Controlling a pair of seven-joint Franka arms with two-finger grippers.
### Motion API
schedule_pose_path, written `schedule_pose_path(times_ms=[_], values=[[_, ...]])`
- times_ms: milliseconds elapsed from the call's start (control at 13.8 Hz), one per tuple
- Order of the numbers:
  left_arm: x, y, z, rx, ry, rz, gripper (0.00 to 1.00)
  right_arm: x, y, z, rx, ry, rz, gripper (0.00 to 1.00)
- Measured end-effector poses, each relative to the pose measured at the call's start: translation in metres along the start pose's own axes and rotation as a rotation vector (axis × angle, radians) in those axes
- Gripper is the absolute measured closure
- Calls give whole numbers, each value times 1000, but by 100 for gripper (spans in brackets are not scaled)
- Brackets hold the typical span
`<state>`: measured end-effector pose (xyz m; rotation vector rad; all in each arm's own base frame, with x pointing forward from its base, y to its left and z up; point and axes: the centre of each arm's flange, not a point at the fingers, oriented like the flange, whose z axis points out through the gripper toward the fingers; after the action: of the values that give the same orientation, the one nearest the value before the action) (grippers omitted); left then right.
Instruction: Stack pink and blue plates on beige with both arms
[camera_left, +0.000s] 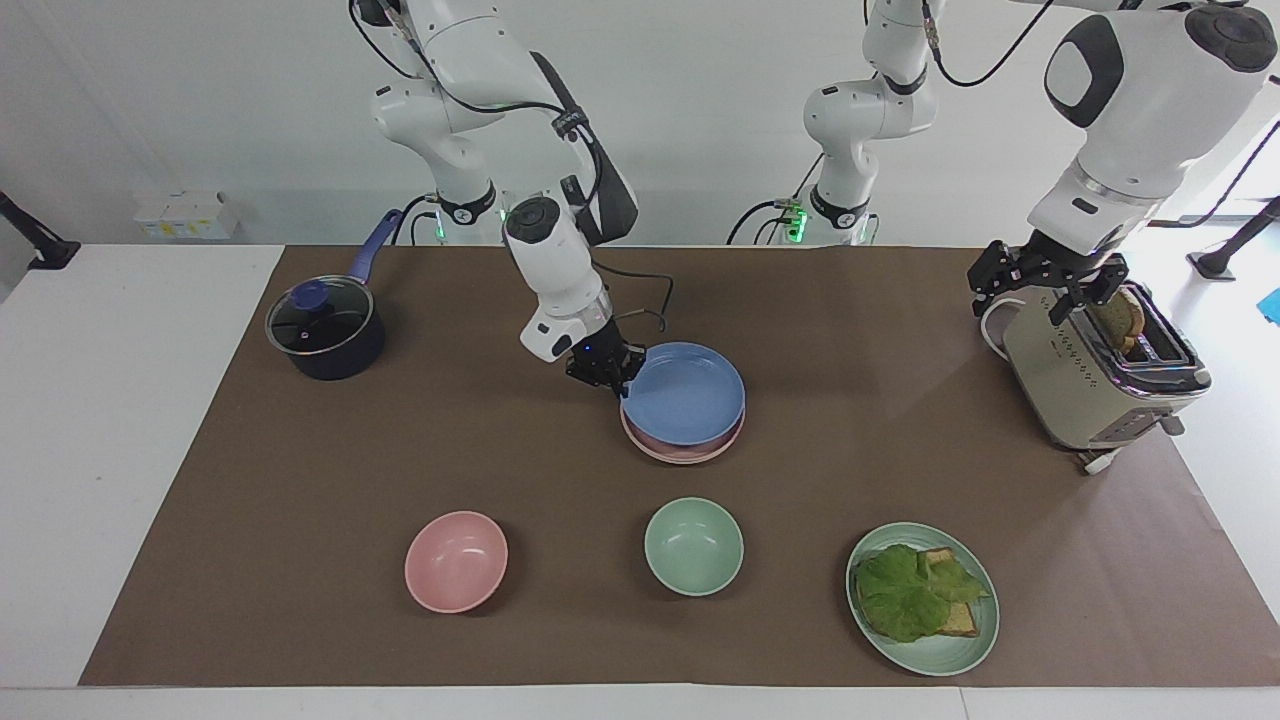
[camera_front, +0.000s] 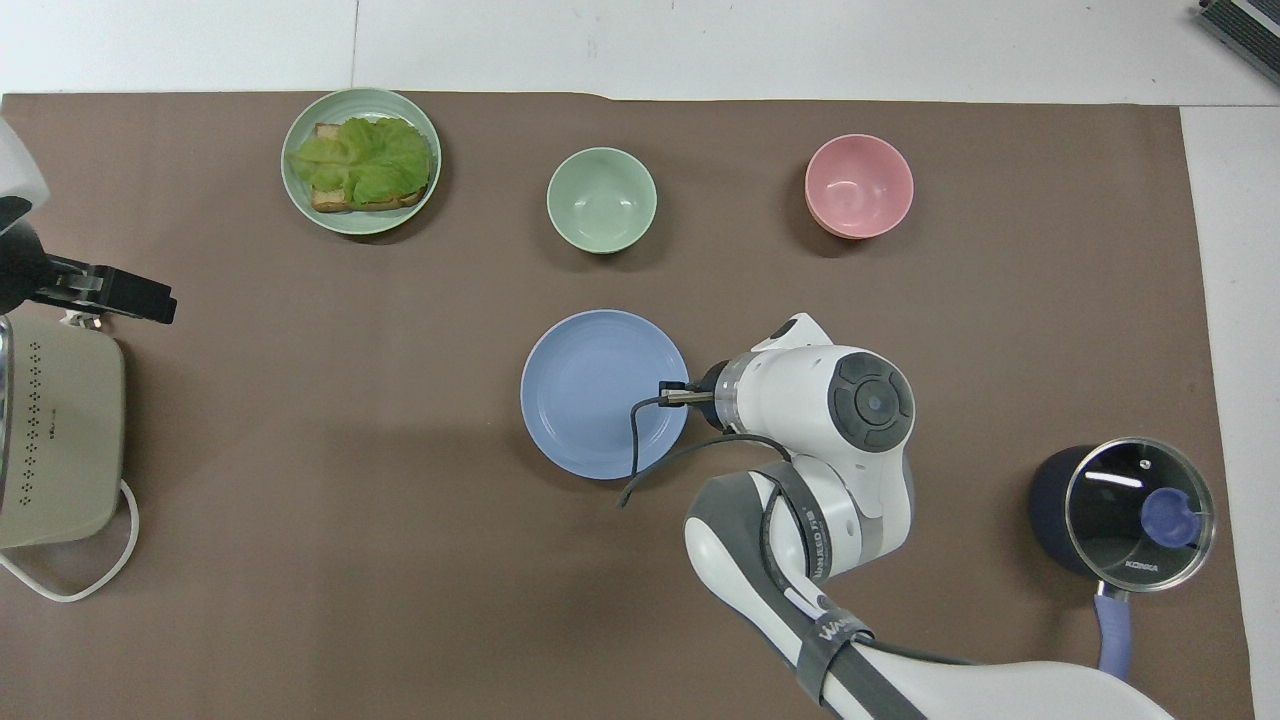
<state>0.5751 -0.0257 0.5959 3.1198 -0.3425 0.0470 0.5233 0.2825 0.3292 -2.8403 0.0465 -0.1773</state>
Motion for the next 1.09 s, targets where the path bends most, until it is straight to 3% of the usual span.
schedule_pose_path(times_ms=[73,145,508,653,725,1088], values=[[0,0,0,0,0,0,0,1,0,0,1,3,0,91],[0,0,0,0,0,0,0,2,0,-1,3,9,0,85],[0,0,0,0,0,0,0,17,0,-16,17,54,10,28],[0,0,0,0,0,0,0,37,18,-44,25,101,48,6],[0,0,0,0,0,0,0,46,33,-63,22,109,73,0],[0,0,0,0,0,0,0,65,112,-172,-95,163,114,0]])
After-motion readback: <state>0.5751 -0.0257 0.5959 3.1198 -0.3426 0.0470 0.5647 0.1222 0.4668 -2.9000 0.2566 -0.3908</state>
